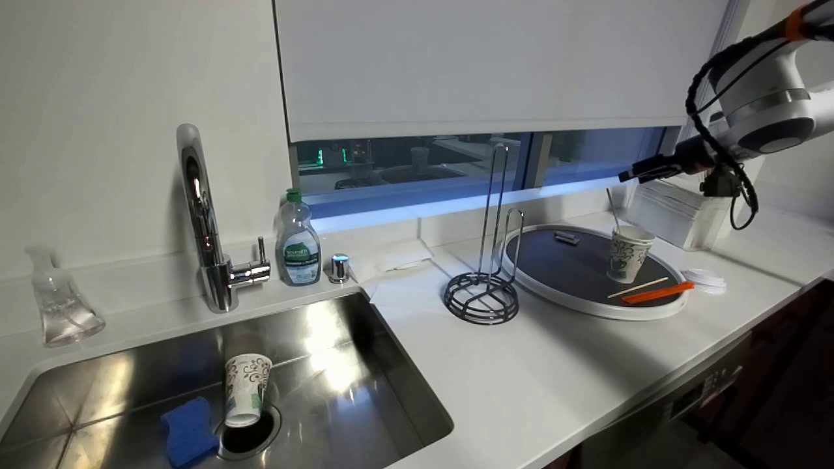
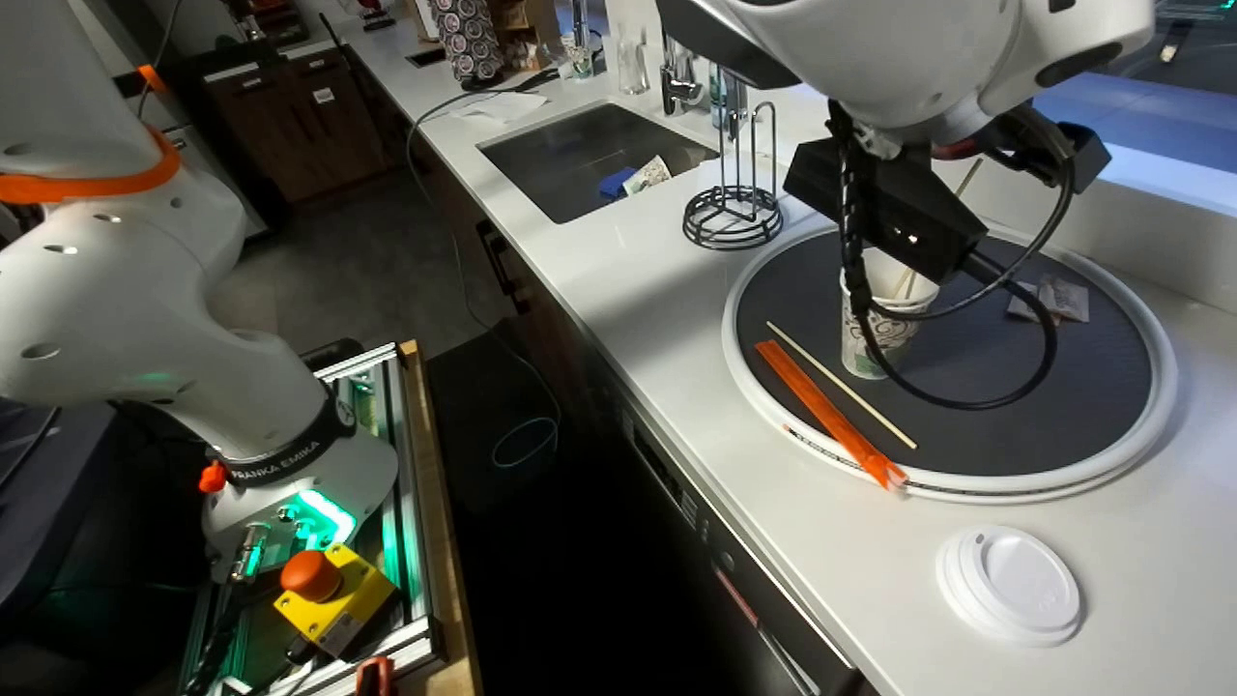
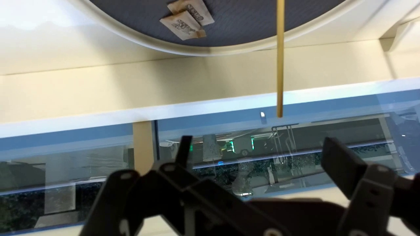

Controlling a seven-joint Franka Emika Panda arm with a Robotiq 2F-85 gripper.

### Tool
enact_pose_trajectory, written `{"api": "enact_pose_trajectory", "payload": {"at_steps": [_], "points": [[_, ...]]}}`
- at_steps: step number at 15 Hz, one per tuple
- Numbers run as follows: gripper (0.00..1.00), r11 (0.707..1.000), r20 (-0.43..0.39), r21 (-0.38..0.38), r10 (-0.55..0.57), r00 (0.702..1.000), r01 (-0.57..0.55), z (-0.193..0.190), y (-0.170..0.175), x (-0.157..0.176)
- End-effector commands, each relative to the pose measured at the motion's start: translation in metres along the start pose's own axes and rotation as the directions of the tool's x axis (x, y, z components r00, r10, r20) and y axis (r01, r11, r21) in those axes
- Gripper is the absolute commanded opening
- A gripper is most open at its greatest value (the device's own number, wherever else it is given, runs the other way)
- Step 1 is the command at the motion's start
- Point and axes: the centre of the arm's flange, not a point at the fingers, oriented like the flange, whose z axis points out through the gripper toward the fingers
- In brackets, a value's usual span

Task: Pick up the stick on the left of the tray and put it in the cup

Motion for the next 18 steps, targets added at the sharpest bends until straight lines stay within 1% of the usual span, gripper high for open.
{"api": "enact_pose_trajectory", "payload": {"at_steps": [1,4,6,10,12,14,16,17,18], "points": [[1.00,0.999,0.105,-0.021,0.027,0.994,-0.025,-0.028,-0.005,0.002],[1.00,0.999,0.196,-0.016,0.036,0.980,-0.033,-0.035,-0.005,0.003],[1.00,0.999,0.261,-0.012,0.037,0.965,-0.035,-0.039,-0.007,0.004],[1.00,0.998,0.394,-0.015,0.058,0.917,-0.057,-0.041,-0.017,0.002],[1.00,0.996,0.434,-0.033,0.091,0.896,-0.085,-0.042,-0.021,0.001],[1.00,0.995,0.461,-0.041,0.099,0.882,-0.090,-0.042,-0.024,0.001],[1.00,0.995,0.511,-0.039,0.102,0.853,-0.095,-0.038,-0.025,-0.001],[1.00,0.996,0.462,-0.041,0.088,0.882,-0.078,-0.032,-0.017,0.001],[1.00,0.996,0.467,-0.041,0.090,0.880,-0.080,-0.032,-0.018,0.001]]}}
